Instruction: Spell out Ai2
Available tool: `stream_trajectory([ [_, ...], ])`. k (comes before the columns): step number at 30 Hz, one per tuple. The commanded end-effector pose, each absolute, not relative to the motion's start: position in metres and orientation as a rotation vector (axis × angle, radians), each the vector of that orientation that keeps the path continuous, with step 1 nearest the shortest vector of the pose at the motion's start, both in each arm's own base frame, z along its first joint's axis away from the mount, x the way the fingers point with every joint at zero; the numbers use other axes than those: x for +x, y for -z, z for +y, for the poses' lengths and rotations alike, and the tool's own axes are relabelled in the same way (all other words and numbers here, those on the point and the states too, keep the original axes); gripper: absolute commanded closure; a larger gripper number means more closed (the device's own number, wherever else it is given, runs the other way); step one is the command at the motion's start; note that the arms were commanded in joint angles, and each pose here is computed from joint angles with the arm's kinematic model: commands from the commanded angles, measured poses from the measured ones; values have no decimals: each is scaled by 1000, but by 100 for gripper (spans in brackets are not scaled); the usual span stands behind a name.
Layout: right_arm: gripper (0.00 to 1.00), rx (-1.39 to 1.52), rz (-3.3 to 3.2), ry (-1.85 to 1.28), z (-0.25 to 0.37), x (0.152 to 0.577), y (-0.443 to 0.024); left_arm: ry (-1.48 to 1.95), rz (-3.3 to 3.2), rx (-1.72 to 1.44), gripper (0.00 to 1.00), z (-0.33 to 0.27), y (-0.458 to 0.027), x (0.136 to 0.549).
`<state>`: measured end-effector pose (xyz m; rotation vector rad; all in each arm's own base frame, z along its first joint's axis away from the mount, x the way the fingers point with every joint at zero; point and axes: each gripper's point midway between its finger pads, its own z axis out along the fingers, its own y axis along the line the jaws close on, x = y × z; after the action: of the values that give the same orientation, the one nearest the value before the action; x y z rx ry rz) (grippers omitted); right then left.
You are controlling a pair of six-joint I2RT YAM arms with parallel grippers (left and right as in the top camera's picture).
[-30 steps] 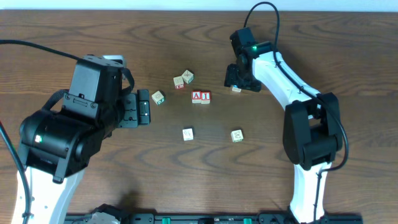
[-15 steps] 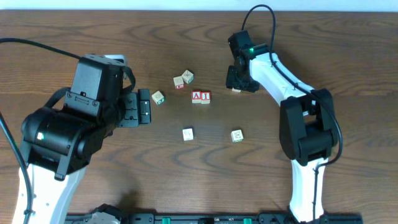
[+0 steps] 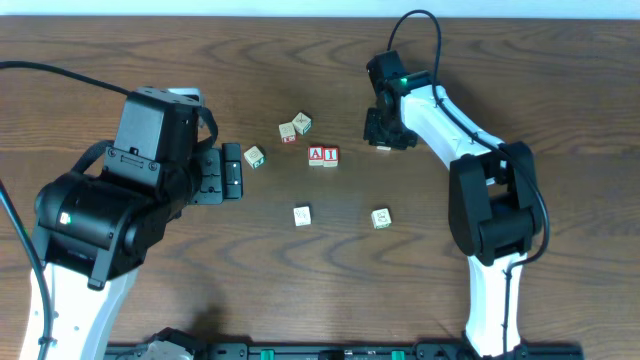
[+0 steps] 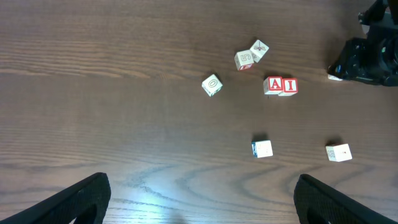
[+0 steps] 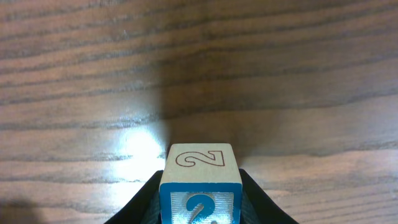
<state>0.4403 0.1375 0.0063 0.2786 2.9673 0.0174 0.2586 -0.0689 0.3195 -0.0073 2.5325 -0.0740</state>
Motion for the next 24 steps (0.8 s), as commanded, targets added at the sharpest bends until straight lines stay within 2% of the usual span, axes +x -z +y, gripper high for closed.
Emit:
stream_trajectory([
  [1,70,242,2937,-67,143,442,-31,59,2527,-13,5,-67,-322,260],
  [4,72,213,2882,-96,143,441,-69,68,2529,-11,5,-68,-321,259],
  [9,69,151,2756,-155,139,427,-152,72,2530,-24,5,-68,-321,259],
  [13,73,140,2694,-156,126,390,-213,77,2538,-32,5,-68,-320,257],
  [15,71,112,2670,-138,121,370,-235,82,2546,-30,5,-69,-319,256],
  [17,69,70,2648,-144,123,351,-254,91,2554,-35,5,-70,-318,254],
  [20,74,20,2640,-151,129,314,-272,109,2570,-27,4,-72,-316,251],
  [24,75,18,2667,-141,131,281,-260,115,2592,-21,5,-72,-314,247],
])
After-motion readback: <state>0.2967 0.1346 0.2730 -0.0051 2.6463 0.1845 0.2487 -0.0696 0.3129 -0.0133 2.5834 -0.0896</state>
